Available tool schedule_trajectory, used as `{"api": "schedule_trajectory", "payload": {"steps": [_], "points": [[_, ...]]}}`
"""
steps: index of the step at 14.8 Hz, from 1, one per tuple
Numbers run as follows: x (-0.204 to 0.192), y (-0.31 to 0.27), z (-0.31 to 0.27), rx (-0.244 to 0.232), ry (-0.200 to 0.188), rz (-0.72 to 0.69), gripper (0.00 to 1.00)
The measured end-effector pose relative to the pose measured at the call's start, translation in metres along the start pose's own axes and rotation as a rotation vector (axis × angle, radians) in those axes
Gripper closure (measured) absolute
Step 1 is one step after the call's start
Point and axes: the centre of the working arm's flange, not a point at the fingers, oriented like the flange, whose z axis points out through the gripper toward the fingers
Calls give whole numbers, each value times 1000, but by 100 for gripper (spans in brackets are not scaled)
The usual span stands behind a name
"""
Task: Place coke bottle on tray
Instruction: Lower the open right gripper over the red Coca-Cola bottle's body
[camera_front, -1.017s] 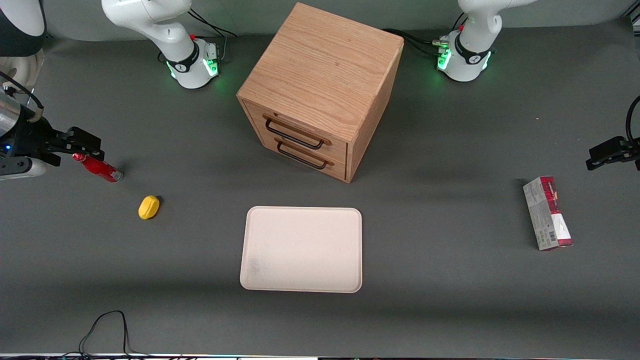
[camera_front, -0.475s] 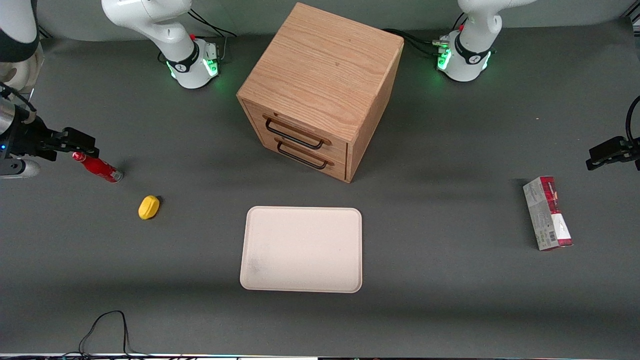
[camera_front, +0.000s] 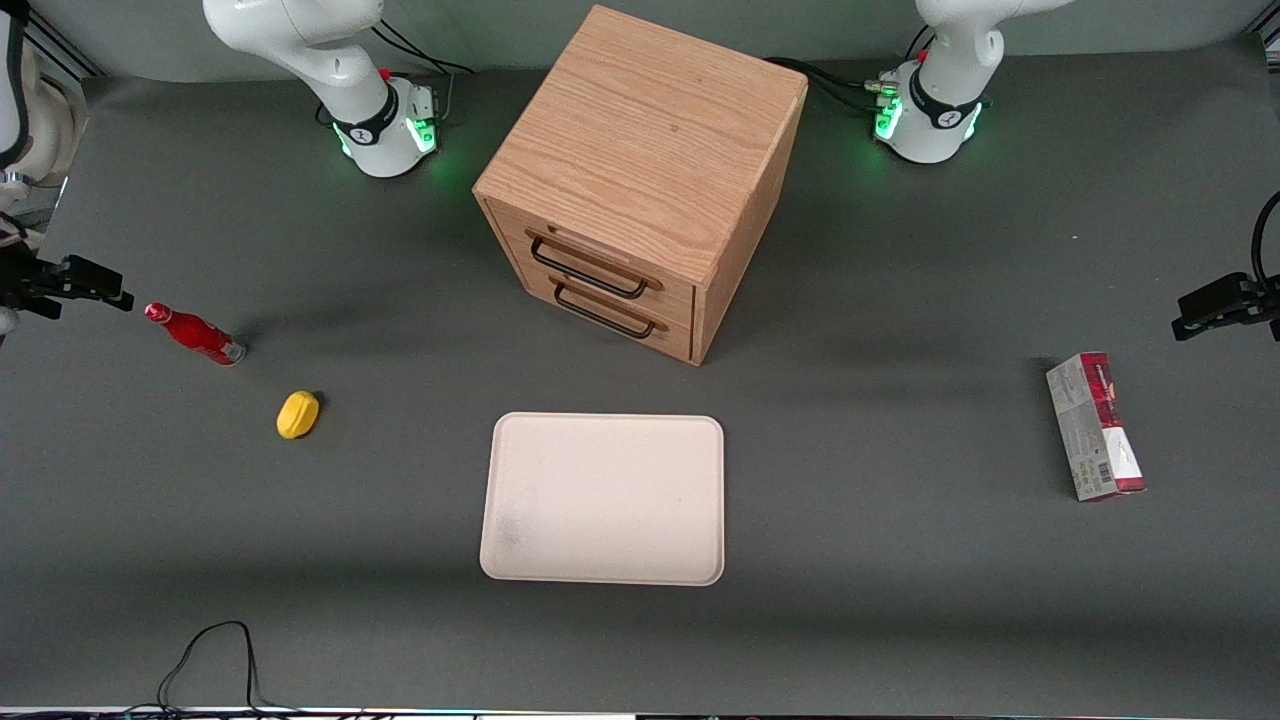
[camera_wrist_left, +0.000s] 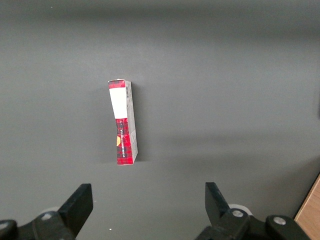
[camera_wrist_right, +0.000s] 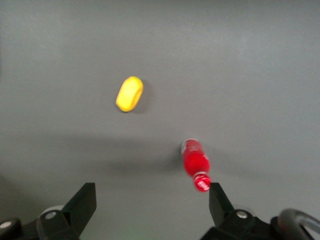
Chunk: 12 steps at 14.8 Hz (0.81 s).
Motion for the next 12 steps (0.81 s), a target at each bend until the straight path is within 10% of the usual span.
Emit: {"api": "schedule_trajectory", "payload": {"steps": [12], "points": [[-75,46,136,-42,121,-92,0]]}}
